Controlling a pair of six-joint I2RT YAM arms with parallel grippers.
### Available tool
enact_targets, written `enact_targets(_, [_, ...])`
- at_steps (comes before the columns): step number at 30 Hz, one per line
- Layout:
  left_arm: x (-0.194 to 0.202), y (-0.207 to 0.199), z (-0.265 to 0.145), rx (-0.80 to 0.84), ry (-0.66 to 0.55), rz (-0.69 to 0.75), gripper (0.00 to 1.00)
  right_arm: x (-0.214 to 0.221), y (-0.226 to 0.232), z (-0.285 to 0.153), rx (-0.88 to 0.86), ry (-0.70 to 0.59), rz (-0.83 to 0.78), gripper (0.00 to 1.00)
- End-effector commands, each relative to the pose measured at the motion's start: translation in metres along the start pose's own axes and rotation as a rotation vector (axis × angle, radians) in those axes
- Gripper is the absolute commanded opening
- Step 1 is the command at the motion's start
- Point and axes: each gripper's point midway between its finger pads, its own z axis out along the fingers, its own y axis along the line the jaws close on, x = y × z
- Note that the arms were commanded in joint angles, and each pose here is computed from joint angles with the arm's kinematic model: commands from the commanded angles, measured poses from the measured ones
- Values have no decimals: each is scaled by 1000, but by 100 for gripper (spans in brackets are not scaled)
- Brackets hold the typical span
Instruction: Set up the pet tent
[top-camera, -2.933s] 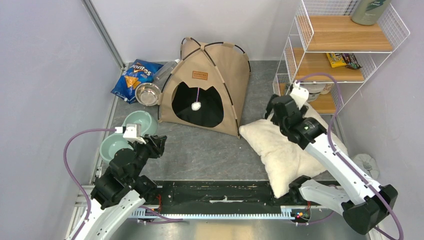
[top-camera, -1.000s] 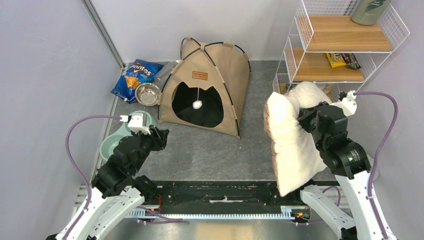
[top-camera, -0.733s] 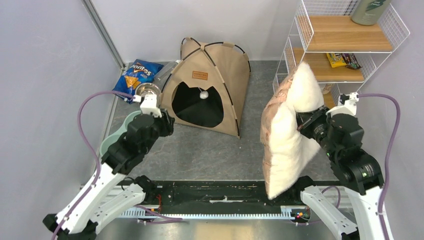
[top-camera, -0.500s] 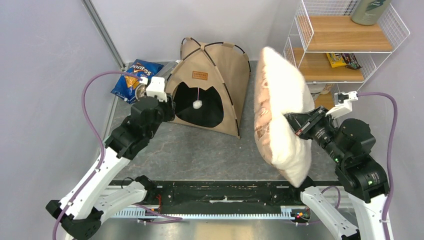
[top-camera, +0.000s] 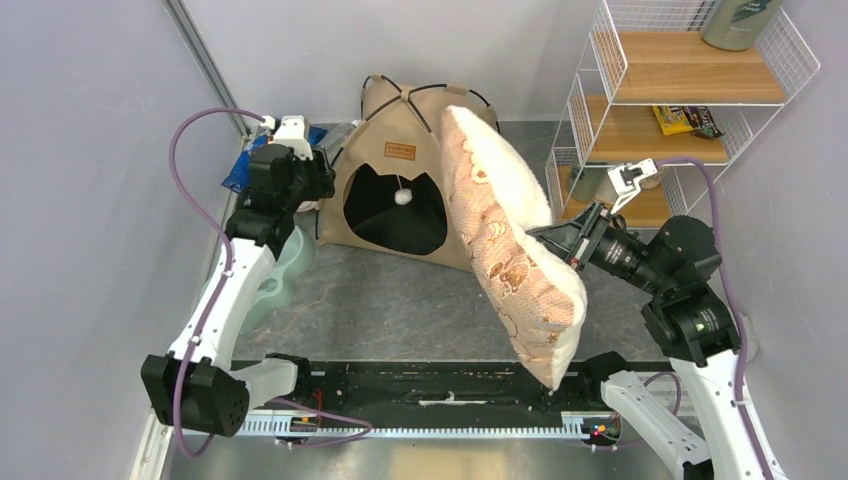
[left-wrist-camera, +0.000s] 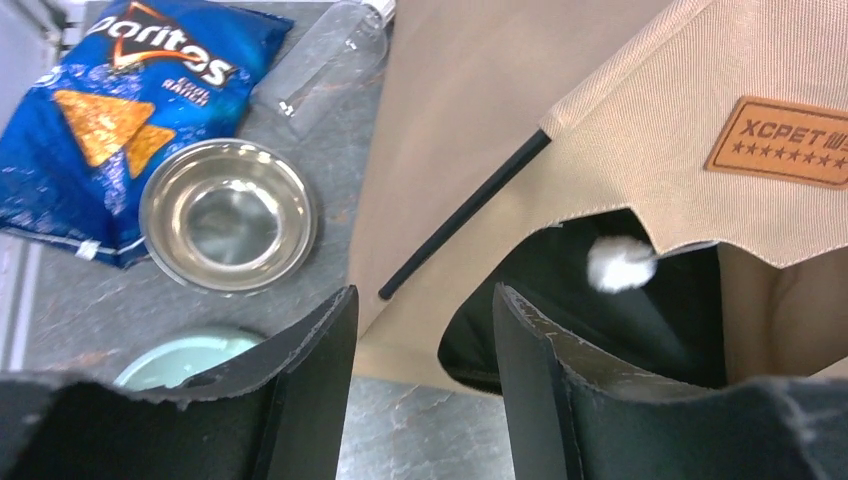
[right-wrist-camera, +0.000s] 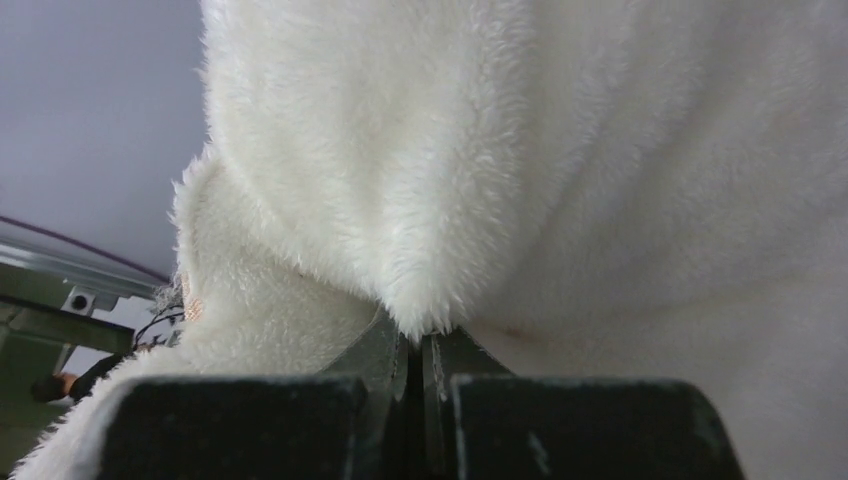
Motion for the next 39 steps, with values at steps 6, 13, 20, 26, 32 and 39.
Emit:
enact_targets(6, [-19,-5,51,124,-152,-70,59,-9,67,-6,-302,35,-45,0])
enact_targets(13, [-12,-32,68,268,-91,-165,39,-8,81,-10,-358,66,-34,0])
enact_targets(20, [-7,-52,54,371,-87,-271,32,-4,69,-1,-340,102,-8,0])
enact_targets(26, [0,-57,41,394,-98,-252,38,3,31,18,-240,120,6,0])
enact_targets(32, [10,-63,34,411,-97,-201,50,9,-26,56,-148,143,45,0])
enact_targets(39, [22,-49,32,325,-93,-168,51,5,-72,98,-107,141,32,0])
